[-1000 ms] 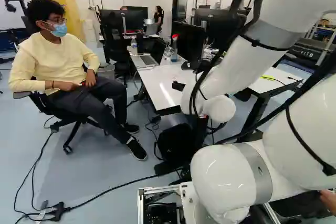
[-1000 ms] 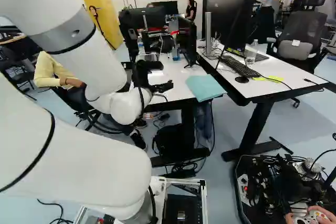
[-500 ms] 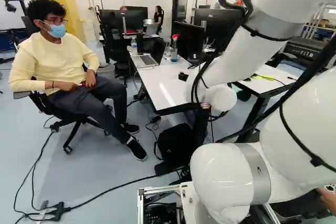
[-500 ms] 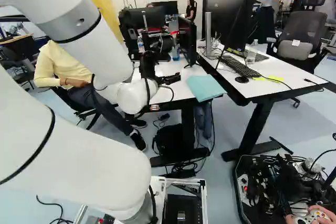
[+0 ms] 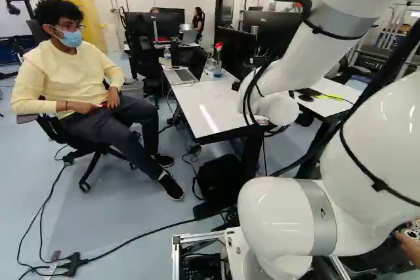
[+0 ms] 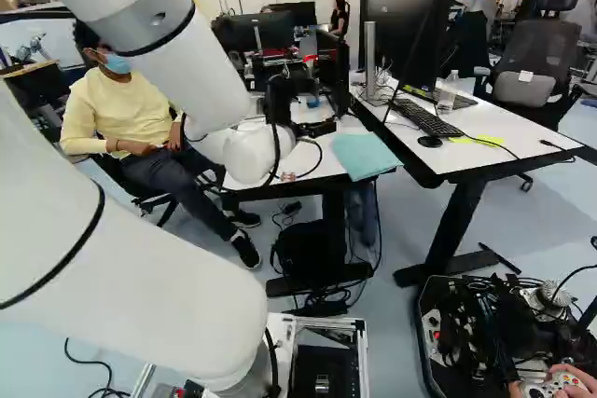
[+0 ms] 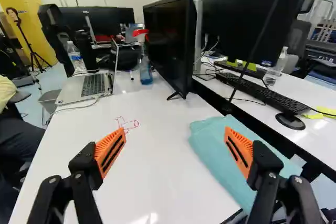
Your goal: Clean the table with the green towel
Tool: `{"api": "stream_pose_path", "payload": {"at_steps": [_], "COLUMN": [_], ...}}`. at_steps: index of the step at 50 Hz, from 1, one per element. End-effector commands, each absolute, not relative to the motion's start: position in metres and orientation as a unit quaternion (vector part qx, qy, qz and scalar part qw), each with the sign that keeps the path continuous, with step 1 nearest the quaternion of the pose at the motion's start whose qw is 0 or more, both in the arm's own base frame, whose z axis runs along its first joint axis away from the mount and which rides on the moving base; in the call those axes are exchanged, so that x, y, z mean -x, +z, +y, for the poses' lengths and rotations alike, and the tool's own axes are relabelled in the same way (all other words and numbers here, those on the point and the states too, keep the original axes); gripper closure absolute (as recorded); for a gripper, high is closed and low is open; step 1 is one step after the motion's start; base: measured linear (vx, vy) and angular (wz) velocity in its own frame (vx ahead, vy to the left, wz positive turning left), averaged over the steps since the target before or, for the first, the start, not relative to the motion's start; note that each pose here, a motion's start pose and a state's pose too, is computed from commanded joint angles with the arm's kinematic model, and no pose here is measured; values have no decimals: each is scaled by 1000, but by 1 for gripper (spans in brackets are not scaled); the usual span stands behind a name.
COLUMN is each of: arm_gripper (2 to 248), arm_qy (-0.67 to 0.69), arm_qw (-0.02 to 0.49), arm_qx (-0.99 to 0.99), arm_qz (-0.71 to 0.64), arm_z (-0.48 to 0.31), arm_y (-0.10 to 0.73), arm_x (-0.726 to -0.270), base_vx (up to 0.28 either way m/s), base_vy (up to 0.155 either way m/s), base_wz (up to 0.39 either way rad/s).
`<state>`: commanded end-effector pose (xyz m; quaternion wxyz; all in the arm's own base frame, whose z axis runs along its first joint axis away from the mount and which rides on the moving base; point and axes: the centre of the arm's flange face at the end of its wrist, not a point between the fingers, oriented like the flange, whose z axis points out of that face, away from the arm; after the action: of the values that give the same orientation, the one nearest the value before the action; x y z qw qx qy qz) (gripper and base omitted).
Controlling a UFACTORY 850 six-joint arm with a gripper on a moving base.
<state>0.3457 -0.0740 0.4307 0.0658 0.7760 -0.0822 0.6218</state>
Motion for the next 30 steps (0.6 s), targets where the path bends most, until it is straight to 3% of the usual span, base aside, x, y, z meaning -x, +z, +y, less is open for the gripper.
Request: {"api": "stream_pose_path", "payload": {"at_steps": [30], "arm_gripper": [3], "arm_qy": [593], "arm_qw": [89], "arm_qx": [-791], "arm_qz": [-119], "arm_z": [-118], "arm_y": [429], "arm_x": [-382], "base_vx": [0], "base_vy": [0], "base_wz": [0]}}
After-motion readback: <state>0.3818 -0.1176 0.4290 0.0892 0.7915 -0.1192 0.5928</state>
